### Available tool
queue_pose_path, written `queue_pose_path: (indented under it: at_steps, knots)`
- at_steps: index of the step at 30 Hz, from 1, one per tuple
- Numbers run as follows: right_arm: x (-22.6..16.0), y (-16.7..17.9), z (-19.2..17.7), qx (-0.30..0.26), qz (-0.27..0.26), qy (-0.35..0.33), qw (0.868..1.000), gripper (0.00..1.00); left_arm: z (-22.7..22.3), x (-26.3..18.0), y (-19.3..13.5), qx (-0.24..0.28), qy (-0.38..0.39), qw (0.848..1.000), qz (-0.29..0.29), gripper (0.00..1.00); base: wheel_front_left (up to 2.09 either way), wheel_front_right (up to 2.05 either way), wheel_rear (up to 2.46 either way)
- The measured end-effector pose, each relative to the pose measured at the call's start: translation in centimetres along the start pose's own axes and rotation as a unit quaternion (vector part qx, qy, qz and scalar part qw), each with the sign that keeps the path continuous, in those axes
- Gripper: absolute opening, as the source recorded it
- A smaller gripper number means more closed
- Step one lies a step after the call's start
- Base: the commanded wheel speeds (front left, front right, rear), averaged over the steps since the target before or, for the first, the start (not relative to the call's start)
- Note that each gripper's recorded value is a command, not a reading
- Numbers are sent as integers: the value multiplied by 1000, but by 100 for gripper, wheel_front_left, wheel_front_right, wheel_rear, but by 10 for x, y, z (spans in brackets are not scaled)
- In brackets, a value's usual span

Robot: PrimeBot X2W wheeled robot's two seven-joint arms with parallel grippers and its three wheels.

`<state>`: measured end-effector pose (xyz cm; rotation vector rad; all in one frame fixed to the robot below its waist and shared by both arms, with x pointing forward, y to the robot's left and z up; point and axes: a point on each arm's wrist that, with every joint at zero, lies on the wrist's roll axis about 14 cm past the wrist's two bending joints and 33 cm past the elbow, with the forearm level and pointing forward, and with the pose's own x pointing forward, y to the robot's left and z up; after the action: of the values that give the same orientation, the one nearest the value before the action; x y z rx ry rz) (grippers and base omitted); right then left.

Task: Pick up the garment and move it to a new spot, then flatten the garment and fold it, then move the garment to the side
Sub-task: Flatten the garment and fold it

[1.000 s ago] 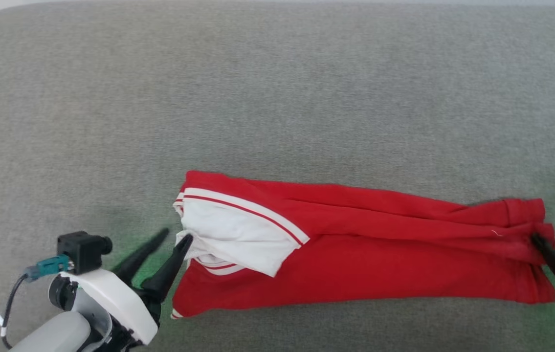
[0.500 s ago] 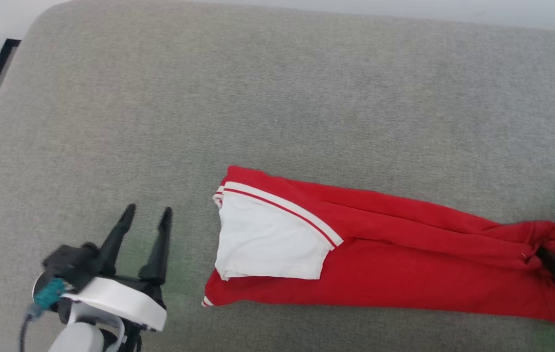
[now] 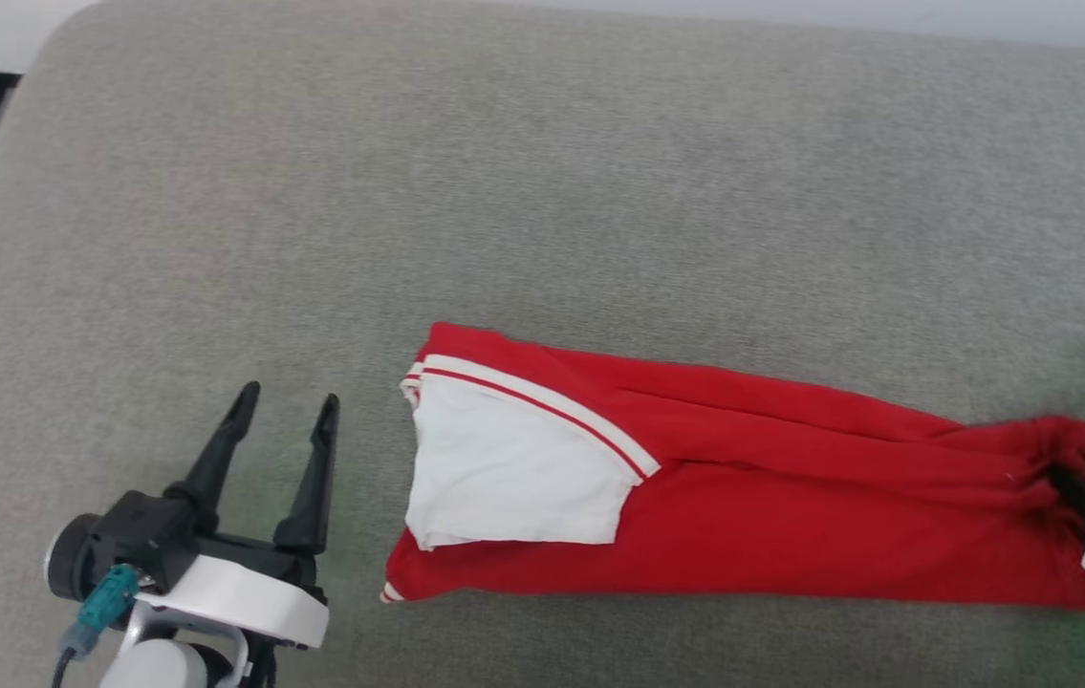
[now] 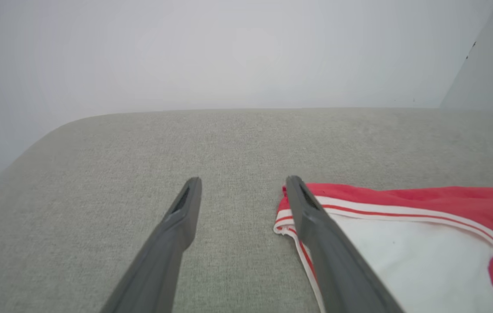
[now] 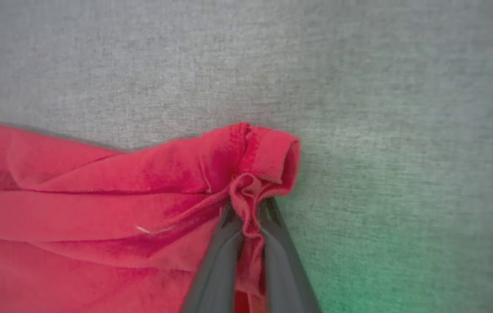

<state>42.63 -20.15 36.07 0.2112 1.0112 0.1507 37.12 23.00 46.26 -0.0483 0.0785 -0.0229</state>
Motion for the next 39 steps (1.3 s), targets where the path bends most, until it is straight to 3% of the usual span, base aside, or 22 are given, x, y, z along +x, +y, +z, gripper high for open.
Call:
queue_pose_path:
  at_steps: [4, 8, 13, 15, 17, 22, 26, 30, 33, 39]
  knots:
    - [-13, -26, 25, 25, -32, -58, 997, 0, 3, 10, -5, 4, -5, 1000, -17, 100, 0, 0, 0]
    - [-43, -88, 43, 47, -111, -107, 987, 0, 3, 22, -18, 3, -9, 999, -40, 100, 0, 0, 0]
    - [-96, -164, 75, 82, -213, -191, 955, 0, 7, 36, -24, 9, -17, 998, -56, 100, 0, 0, 0]
    - [-111, -180, 82, 83, -242, -209, 944, 0, 7, 38, -26, 11, -18, 998, -60, 100, 0, 0, 0]
    - [-113, -178, 84, 90, -239, -218, 942, 0, 9, 38, -27, 11, -20, 998, -61, 100, 0, 0, 0]
    - [-101, -147, 82, 69, -195, -201, 957, 0, 9, 37, -31, 12, -21, 998, -66, 100, 0, 0, 0]
    - [-80, -92, 72, 35, -119, -169, 978, 0, 8, 35, -36, 10, -20, 997, -70, 100, 0, 0, 0]
    - [-67, -24, 64, -27, -34, -142, 989, 0, 9, 31, -35, 9, -21, 997, -68, 100, 0, 0, 0]
    - [-61, 33, 59, -76, 33, -131, 988, 0, 8, 27, -33, 8, -18, 998, -63, 100, 0, 0, 0]
    - [-54, 120, 44, -158, 134, -107, 972, 0, 5, 20, -28, 4, -12, 999, -49, 100, 0, 0, 0]
